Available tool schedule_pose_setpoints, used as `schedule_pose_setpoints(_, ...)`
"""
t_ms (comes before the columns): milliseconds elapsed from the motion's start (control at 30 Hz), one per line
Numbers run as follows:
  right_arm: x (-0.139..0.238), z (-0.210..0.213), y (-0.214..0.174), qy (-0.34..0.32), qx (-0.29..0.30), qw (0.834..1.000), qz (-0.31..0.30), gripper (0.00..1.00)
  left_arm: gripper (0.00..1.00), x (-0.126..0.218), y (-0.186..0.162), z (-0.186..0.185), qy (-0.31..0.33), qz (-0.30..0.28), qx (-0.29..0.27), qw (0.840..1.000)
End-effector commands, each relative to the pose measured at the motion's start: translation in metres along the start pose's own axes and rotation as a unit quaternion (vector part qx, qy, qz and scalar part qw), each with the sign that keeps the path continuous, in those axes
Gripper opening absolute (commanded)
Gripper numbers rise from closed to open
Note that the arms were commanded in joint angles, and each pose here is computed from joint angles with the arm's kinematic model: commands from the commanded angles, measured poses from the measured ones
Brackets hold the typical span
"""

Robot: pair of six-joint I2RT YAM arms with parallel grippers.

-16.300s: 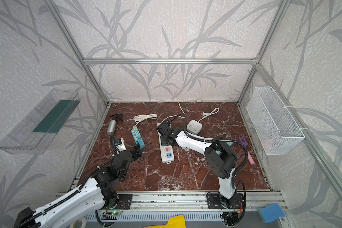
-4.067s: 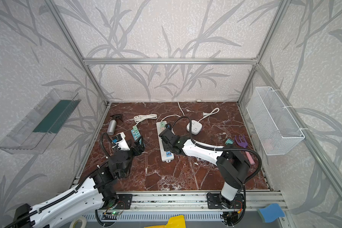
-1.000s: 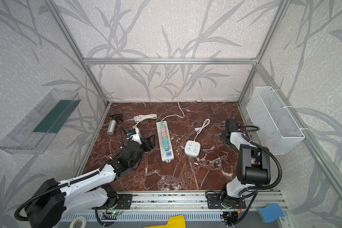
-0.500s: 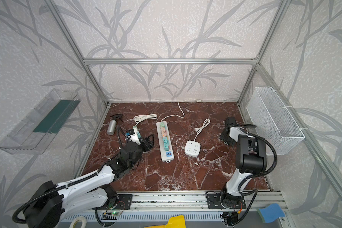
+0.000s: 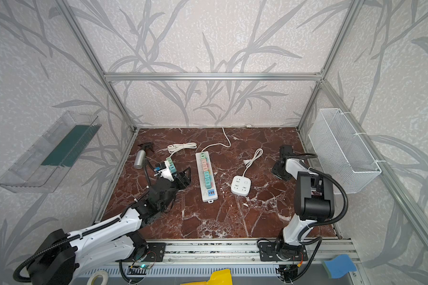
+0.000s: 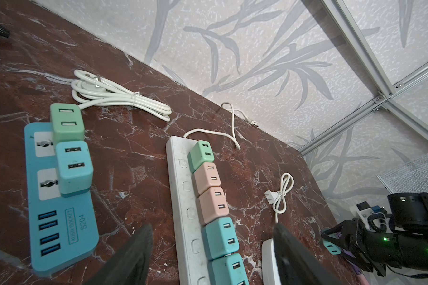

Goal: Insert the plug

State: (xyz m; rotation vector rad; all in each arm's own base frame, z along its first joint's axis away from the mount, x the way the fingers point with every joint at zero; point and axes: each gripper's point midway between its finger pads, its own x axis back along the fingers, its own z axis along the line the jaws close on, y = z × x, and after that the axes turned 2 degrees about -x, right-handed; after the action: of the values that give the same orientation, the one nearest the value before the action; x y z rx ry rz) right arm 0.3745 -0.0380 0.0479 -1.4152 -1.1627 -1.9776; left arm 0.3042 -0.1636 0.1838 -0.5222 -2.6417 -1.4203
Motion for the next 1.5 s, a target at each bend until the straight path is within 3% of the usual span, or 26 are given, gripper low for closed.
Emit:
schedule_pose_setpoints(0, 0.032, 0.032, -0.016, 0.029, 0.068, 0.997, -0.011, 0.29, 0.76, 0.002, 0.000, 0.001, -0.002, 0.000, 0.019, 1.000)
schedule_pose_setpoints(100, 0.056, 0.056, -0.045, 0.048, 0.126, 0.990, -0.027, 0.27, 0.75, 0.003, -0.002, 0.003, 0.004, 0.010, 0.028, 1.000)
schedule_pose_setpoints(267, 0.089, 0.093, -0.132, 0.081, 0.257, 0.962, -0.039, 0.27, 0.72, 0.003, -0.006, 0.003, 0.012, 0.029, 0.052, 0.998)
schedule_pose_setpoints(467, 0.090, 0.111, -0.222, 0.125, 0.303, 0.945, -0.018, 0.28, 0.70, 0.001, -0.009, -0.002, 0.007, 0.041, 0.072, 0.997)
schedule_pose_setpoints(600, 0.074, 0.116, -0.255, 0.135, 0.305, 0.943, 0.015, 0.29, 0.69, 0.000, -0.010, -0.005, 0.005, 0.049, 0.073, 0.996)
schedule_pose_setpoints(667, 0.070, 0.119, -0.266, 0.137, 0.309, 0.941, 0.023, 0.35, 0.69, -0.001, -0.012, -0.005, 0.009, 0.056, 0.072, 0.996)
schedule_pose_setpoints(767, 0.069, 0.114, -0.267, 0.115, 0.290, 0.949, 0.043, 0.63, 0.69, 0.000, -0.015, -0.003, 0.015, 0.059, 0.077, 0.995)
schedule_pose_setpoints(900, 0.086, 0.120, -0.262, 0.132, 0.295, 0.945, 0.050, 0.77, 0.69, 0.001, -0.018, 0.004, 0.022, 0.057, 0.078, 0.995)
schedule_pose_setpoints(1133, 0.115, 0.108, -0.209, 0.189, 0.219, 0.957, 0.019, 0.81, 0.69, 0.006, -0.012, 0.005, 0.021, 0.048, 0.075, 0.996)
schedule_pose_setpoints(1267, 0.112, 0.098, -0.188, 0.196, 0.198, 0.960, 0.018, 0.93, 0.69, 0.007, -0.009, 0.004, 0.018, 0.044, 0.074, 0.996)
schedule_pose_setpoints(1467, 0.098, 0.106, -0.189, 0.260, 0.150, 0.953, 0.051, 0.97, 0.69, 0.008, -0.008, 0.001, 0.012, 0.047, 0.071, 0.996)
